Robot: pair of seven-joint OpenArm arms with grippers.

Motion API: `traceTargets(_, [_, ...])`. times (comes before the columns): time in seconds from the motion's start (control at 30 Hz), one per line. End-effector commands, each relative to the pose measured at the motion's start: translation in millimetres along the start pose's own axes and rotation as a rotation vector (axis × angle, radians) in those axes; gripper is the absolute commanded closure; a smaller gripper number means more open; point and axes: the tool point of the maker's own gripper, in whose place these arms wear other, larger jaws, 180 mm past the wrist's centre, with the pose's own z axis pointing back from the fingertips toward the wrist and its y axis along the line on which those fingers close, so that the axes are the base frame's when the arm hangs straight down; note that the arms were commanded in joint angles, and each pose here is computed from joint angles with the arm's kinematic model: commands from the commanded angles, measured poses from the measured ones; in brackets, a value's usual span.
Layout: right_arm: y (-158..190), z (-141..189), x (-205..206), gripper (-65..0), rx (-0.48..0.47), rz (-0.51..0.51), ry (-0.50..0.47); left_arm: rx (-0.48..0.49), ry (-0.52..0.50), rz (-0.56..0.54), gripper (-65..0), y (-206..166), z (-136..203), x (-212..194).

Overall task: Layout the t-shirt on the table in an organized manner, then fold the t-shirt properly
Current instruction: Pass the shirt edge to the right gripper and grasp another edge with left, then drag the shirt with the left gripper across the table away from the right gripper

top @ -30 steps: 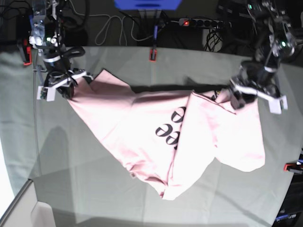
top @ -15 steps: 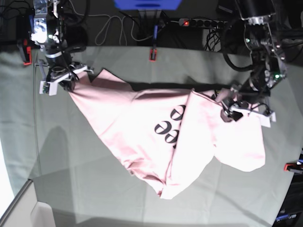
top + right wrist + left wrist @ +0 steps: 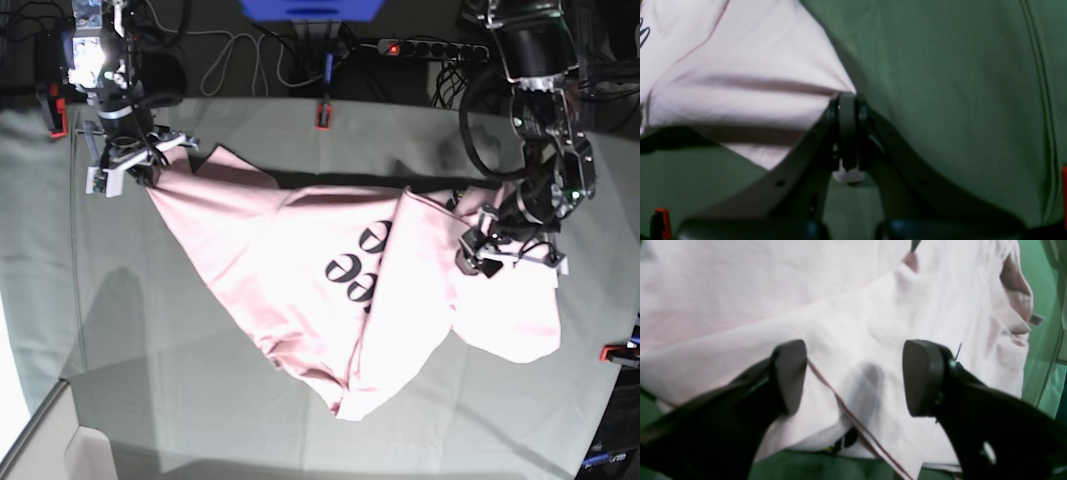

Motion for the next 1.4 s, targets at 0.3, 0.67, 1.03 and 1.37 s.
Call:
traceTargets(0.3, [-1,-1,14,0.0,0.001,0.009,-0.045,-0.013,-0.007,0.001,-33.3,-2,-1,4])
traceTargets(0.67, [-5,-12,-1,0.0,-0.010,-0.001,-0.001,-0.088,-0.132,-0.018,-0.3,-37,8,41])
traceTargets(1.03, [-8,-11,-4,0.0,-0.015,0.000,0.006,-0.354,-0.428,-0.135,-0.2,-192,47,198])
traceTargets(1.37, [-15,-3,-14,0.0,-0.025,0.017,0.029,-0.469,-0.553,-0.229,-0.2,-336,51,294])
